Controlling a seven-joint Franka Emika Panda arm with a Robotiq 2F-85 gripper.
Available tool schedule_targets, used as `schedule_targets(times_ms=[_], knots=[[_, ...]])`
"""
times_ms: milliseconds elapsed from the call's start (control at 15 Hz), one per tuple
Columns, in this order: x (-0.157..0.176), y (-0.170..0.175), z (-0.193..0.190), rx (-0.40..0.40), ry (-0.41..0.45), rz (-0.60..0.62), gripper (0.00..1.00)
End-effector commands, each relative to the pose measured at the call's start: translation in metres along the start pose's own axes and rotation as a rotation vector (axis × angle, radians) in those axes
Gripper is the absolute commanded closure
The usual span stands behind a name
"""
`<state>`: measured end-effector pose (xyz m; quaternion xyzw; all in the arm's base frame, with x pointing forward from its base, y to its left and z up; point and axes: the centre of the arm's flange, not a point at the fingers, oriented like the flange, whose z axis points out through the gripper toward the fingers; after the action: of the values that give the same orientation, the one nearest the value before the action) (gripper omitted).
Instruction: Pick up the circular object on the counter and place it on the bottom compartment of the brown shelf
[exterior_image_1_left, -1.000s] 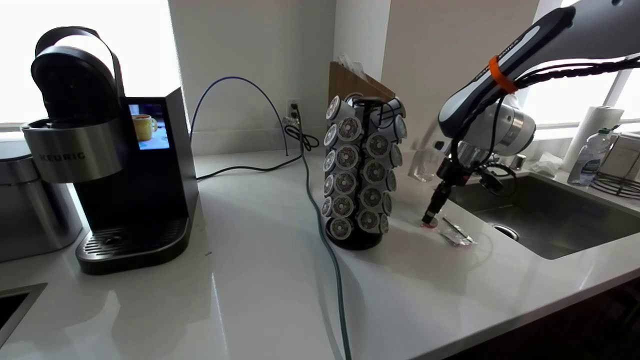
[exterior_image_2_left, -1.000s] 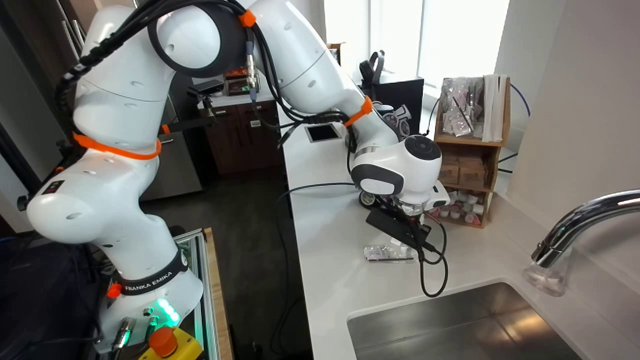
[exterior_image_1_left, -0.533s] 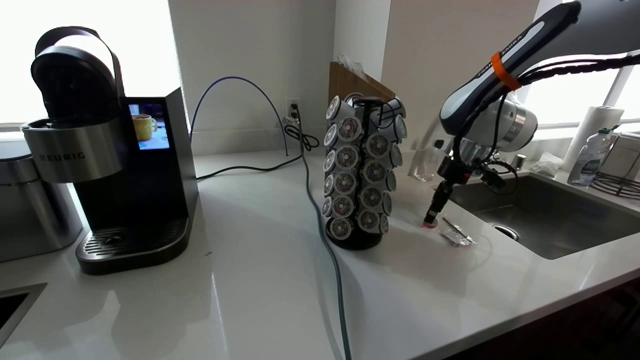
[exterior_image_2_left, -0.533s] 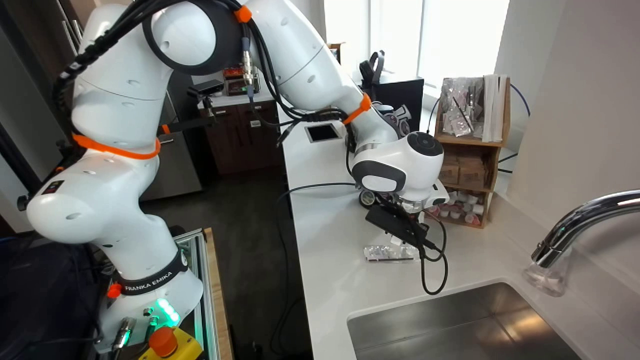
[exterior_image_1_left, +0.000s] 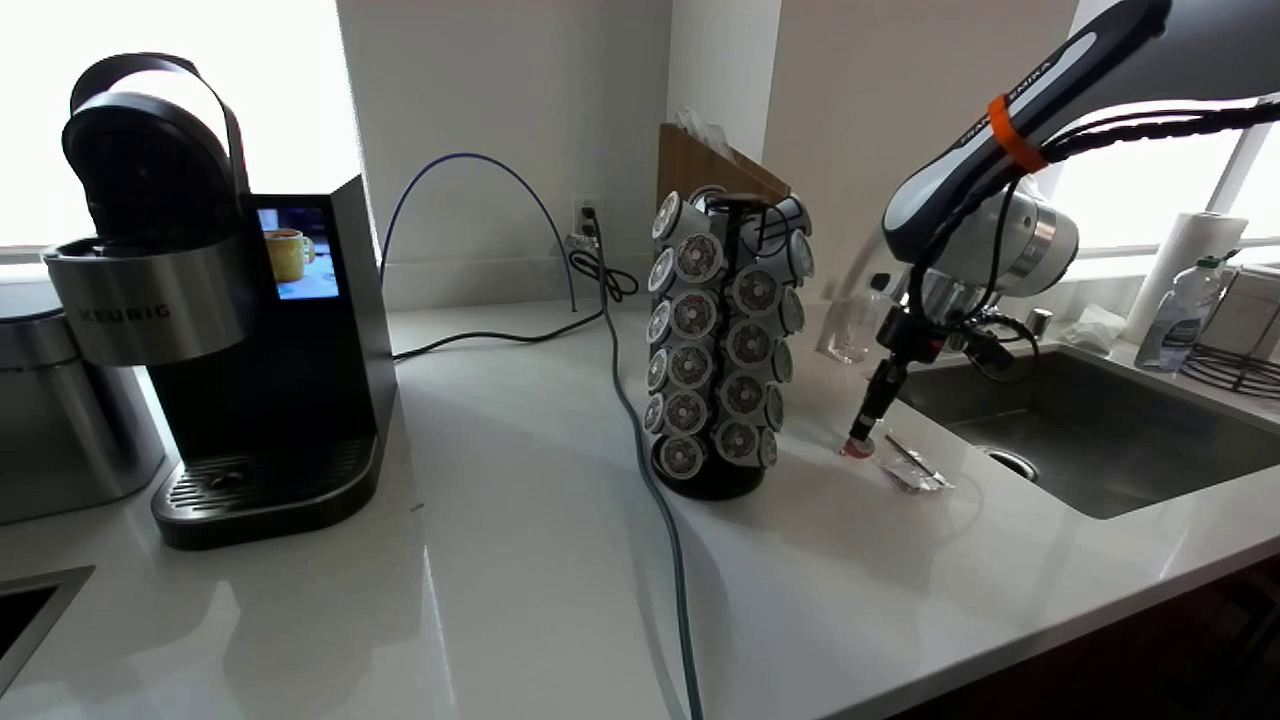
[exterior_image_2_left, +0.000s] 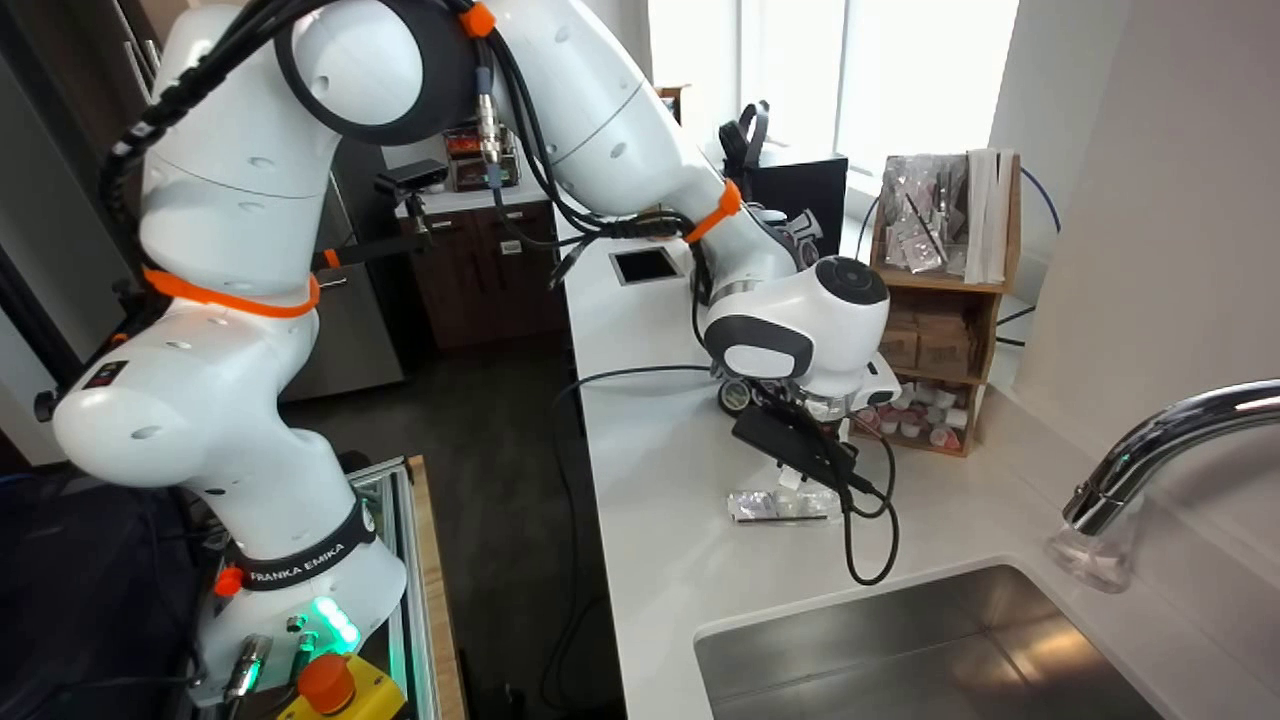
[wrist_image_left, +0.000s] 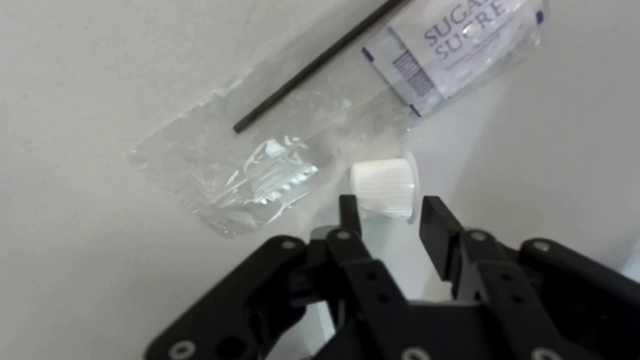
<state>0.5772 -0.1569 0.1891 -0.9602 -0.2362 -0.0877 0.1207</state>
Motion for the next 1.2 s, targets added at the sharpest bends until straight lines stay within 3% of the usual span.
schedule_targets(times_ms=[0,533,800,933,1000,1067,1133], knots=[[-0.006,-0.004,-0.005,0.02,-0.025,0.013,0.66],[-0.005,-0.007,-0.015,0.021,0.007,0.007,0.71],[0.002,-0.003,-0.056,-0.025,0.133,-0.008,0.8],[0.007,0.005,-0.077,-0.067,0.227,-0.023,0.68],[0.009,0.01,-0.086,-0.081,0.266,-0.031,0.7],[0.012,0.015,-0.094,-0.102,0.312,-0.045,0.57],[0.014,0.02,-0.1,-0.113,0.351,-0.057,0.64]])
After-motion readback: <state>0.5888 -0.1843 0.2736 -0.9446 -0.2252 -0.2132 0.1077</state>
